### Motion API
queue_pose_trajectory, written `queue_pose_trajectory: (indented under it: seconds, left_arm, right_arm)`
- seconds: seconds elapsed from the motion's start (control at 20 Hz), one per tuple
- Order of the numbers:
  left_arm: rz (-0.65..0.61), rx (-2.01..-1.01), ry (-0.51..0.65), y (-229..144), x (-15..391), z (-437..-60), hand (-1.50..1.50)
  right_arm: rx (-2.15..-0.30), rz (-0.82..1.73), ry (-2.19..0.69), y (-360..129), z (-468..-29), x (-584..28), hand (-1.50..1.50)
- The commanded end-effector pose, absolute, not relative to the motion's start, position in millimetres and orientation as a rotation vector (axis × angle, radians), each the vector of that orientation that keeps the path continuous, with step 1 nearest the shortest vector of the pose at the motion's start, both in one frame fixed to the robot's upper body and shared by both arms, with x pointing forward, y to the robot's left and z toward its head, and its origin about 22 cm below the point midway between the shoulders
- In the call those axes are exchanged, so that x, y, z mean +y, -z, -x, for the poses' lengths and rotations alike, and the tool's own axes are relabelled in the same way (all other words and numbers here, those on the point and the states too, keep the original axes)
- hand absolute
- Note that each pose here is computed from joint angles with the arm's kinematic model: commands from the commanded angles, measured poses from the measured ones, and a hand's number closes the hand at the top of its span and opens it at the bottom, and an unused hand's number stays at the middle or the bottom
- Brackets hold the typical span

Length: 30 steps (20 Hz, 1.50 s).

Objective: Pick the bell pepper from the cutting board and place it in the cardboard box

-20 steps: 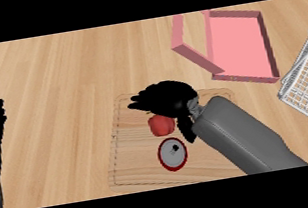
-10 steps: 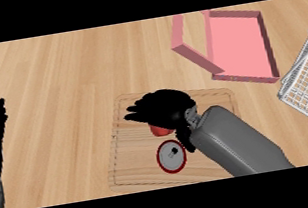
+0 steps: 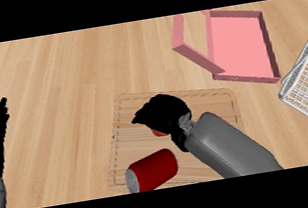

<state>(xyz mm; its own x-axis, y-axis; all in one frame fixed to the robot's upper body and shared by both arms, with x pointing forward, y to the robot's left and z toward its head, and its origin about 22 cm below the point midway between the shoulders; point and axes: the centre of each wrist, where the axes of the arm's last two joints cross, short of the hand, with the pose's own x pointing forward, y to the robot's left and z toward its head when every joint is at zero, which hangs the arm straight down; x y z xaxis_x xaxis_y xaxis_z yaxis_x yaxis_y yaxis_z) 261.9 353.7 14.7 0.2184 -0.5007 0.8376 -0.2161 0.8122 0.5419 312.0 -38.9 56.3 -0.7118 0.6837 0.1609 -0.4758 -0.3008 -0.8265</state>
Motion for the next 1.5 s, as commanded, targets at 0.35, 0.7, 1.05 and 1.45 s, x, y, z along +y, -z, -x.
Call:
queue_pose_trajectory:
  seconds: [0.35,0.7,1.05,1.45]
  left_arm:
    - [-0.633,-1.370,0.217,-14,346,-255,0.00]
    - [-0.683,-1.378,0.172,-22,366,-257,0.00]
    - [-0.646,-1.408,0.198,-22,358,-257,0.00]
    - [-0.626,-1.417,0.224,-28,349,-267,0.00]
  right_arm:
    - [-1.505,0.513,-2.004,-36,-324,-35,1.50]
    - [-1.464,0.611,-1.730,-101,-388,-297,1.50]
    - [-1.644,0.798,-1.555,-169,-377,-416,1.50]
    - [-2.049,0.730,-1.381,-208,-359,-482,1.50]
